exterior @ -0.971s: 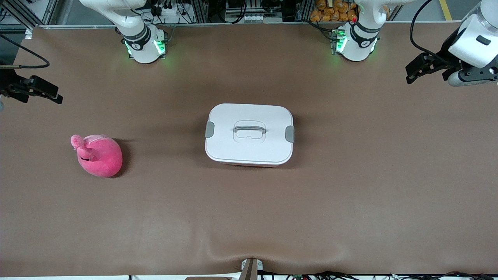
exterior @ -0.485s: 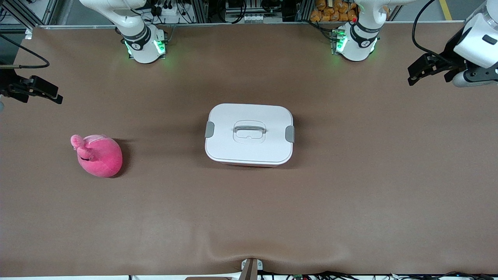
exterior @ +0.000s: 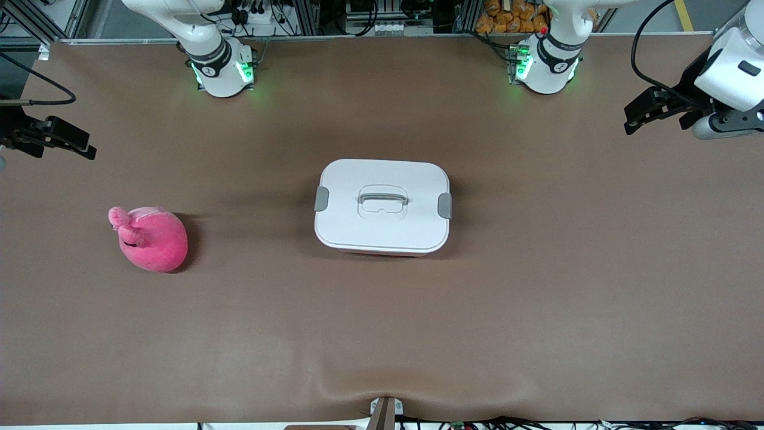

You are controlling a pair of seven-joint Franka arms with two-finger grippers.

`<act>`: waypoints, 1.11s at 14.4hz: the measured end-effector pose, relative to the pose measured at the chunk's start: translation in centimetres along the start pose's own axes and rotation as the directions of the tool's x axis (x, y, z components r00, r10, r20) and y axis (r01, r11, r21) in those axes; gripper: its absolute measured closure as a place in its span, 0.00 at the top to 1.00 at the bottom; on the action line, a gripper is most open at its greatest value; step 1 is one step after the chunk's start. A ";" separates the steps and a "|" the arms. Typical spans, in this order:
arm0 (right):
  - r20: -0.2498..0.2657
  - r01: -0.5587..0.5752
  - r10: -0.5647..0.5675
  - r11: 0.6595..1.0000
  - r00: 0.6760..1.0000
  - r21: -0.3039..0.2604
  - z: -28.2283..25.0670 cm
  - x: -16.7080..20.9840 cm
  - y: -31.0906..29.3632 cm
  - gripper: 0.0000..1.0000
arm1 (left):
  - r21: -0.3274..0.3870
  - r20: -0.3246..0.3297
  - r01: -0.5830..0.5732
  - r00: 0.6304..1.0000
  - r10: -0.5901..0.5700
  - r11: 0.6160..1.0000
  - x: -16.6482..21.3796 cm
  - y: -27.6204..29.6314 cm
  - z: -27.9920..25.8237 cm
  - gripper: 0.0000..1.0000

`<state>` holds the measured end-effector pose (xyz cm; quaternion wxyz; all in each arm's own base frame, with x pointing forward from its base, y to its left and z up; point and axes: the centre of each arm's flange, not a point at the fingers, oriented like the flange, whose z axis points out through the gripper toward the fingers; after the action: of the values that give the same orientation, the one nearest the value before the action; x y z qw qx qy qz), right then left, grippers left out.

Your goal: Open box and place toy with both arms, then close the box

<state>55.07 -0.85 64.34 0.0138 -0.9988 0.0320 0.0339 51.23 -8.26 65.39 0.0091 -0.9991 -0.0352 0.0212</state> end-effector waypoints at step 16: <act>0.000 0.000 0.000 1.000 1.000 0.000 0.0 0.0 0.0 1.00 | -0.069 0.073 0.131 0.989 -0.126 0.989 6.3 7.4 7.2 1.00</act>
<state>55.07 -0.85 64.33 0.0139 -0.9988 0.0318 0.0339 57.74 -15.10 57.83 -0.0278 -0.9931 -0.1006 0.0535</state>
